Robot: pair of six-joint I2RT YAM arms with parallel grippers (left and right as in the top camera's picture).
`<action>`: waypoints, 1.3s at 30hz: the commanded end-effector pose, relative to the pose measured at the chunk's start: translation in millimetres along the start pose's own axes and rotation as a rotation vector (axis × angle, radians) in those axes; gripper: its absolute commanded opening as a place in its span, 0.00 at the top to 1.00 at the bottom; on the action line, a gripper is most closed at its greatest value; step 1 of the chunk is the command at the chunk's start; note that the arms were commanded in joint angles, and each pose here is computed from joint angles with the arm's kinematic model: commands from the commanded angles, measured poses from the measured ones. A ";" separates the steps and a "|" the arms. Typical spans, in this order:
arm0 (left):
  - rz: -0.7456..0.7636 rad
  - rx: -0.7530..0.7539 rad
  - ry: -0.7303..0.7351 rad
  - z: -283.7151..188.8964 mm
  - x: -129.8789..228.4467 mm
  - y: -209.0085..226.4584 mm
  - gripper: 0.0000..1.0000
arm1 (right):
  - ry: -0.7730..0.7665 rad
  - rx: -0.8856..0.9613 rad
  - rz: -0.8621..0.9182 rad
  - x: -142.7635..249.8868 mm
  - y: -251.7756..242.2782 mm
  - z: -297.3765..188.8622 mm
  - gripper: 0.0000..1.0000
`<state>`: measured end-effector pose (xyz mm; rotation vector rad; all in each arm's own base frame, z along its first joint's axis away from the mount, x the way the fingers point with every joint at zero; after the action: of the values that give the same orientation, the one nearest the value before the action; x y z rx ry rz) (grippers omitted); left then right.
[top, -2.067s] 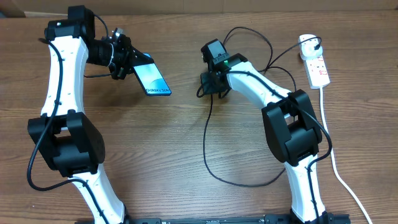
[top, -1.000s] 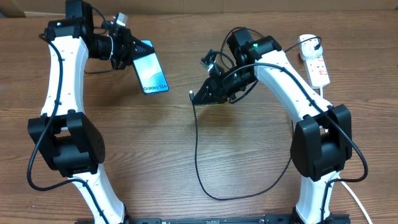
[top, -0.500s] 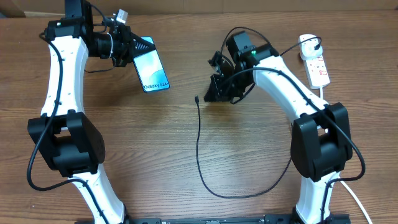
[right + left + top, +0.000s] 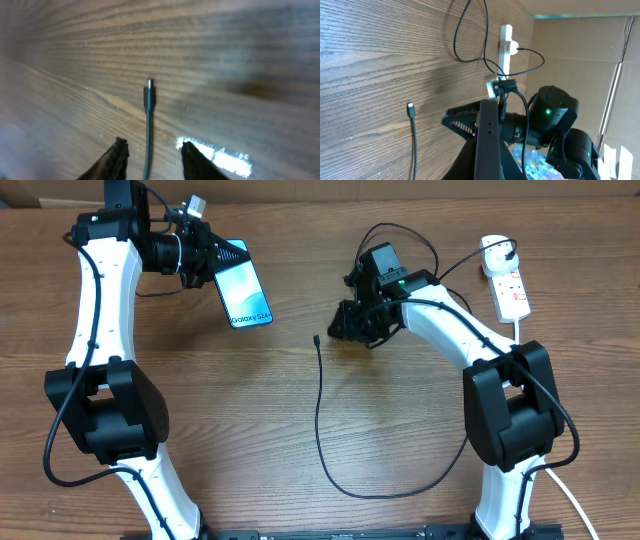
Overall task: Plug charger to phone and switch on socket
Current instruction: 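Close the right gripper on the USB-C plug and lift it, then carry the USB-C plug with the right gripper toward the phone's bottom port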
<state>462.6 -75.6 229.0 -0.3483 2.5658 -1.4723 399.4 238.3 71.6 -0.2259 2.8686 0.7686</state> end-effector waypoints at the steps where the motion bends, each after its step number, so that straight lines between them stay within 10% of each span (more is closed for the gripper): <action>1: 0.036 0.053 0.004 -5.1 4.2 -21.0 0.96 | 0.003 0.082 -0.022 5.3 -1.4 18.1 0.61; 32: 0.010 0.048 0.018 -5.1 8.4 -19.5 0.96 | 0.042 0.300 -0.129 30.9 -16.0 95.3 0.55; 39: 0.000 0.046 0.023 -5.2 9.9 -18.9 0.96 | 0.040 0.347 -0.100 32.2 -24.8 95.3 0.71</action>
<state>456.7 -76.3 227.3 -0.3824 2.5936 -1.4865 397.4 282.3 22.6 -0.3794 2.8221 0.4016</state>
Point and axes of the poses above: each gripper's point midway between its finger pads, its own z axis out along the fingers, its own y axis along the line the jaws close on, x = y × z, the point moved 2 cm from there along -z, back along the fingers, and after that the axes turned 3 degrees about -z, right-handed, at the moved point
